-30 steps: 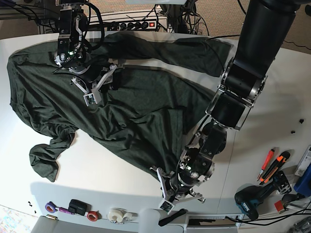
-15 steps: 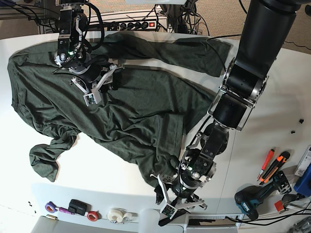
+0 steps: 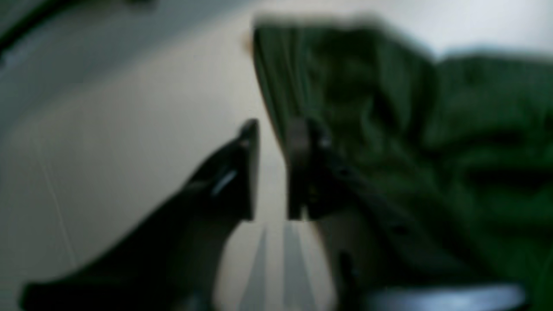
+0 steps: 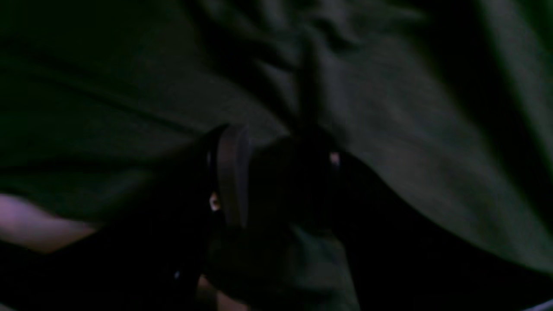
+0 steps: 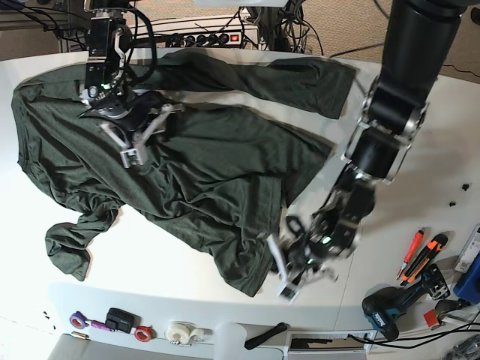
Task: Layout the t-shirt on the table in an organized manner, then fold the t-shirt properly
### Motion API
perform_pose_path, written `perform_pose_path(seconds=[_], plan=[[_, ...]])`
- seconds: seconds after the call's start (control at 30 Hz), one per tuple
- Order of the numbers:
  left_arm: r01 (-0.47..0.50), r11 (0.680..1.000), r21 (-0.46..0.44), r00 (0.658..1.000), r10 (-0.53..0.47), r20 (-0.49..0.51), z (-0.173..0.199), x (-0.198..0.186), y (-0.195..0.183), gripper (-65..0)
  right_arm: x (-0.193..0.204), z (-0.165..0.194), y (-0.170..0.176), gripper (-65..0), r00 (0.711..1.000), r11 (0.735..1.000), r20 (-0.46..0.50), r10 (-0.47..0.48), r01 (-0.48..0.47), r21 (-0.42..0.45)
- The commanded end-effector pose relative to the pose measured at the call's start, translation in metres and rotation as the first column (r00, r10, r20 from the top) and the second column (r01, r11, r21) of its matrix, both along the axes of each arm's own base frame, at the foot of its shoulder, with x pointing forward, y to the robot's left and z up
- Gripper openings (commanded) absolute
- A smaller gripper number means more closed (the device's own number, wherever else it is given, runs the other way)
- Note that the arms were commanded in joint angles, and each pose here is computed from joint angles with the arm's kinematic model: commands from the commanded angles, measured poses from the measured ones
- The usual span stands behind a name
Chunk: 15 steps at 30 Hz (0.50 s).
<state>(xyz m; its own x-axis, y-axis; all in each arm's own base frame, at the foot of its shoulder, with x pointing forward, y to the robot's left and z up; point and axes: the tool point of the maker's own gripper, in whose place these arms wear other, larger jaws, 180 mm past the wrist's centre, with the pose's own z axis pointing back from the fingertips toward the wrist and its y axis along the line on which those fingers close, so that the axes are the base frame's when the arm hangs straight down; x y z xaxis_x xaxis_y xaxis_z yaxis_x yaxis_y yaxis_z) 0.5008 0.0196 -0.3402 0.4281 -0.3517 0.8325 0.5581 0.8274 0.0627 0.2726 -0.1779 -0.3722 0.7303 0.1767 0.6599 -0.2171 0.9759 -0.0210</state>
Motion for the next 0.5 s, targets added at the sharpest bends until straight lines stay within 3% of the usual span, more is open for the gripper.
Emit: perform_pose_path(seconds=[0.0,0.07,0.17,0.23,0.33,0.47], plan=[[0.017,1.000,-0.026,0.998,-0.016,0.062,0.023,0.010,0.003,-60.6,0.019,0.034,0.005,-42.7,0.992,1.000,0.125,0.019,-0.021,0.016],[0.024,0.999,-0.034,0.999,-0.023,0.039,0.011,0.000,0.020,-64.7,0.030,0.070,0.011,-42.7,0.970,0.999,0.243,0.031,-0.038,0.026],[0.016,0.988,-0.155,1.000,-0.013,0.021,0.018,-0.011,0.035,-65.0,0.044,0.108,0.017,-42.7,0.929,0.998,0.368,0.046,-0.059,0.024],[0.066,0.964,-0.258,0.998,-0.068,0.000,0.030,-0.023,0.036,-65.0,0.052,0.117,0.019,-42.7,0.912,0.998,0.407,0.040,-0.060,0.037],[0.195,0.898,-0.394,0.975,-0.221,-0.022,0.048,-0.051,0.032,-65.0,0.071,0.120,0.025,-42.7,0.896,0.994,0.444,-0.001,-0.047,0.097],[0.145,0.874,-0.463,0.959,-0.239,-0.150,0.039,-0.069,0.040,-65.0,0.112,0.112,0.028,-43.9,0.893,0.981,0.445,-0.070,-0.019,0.192]])
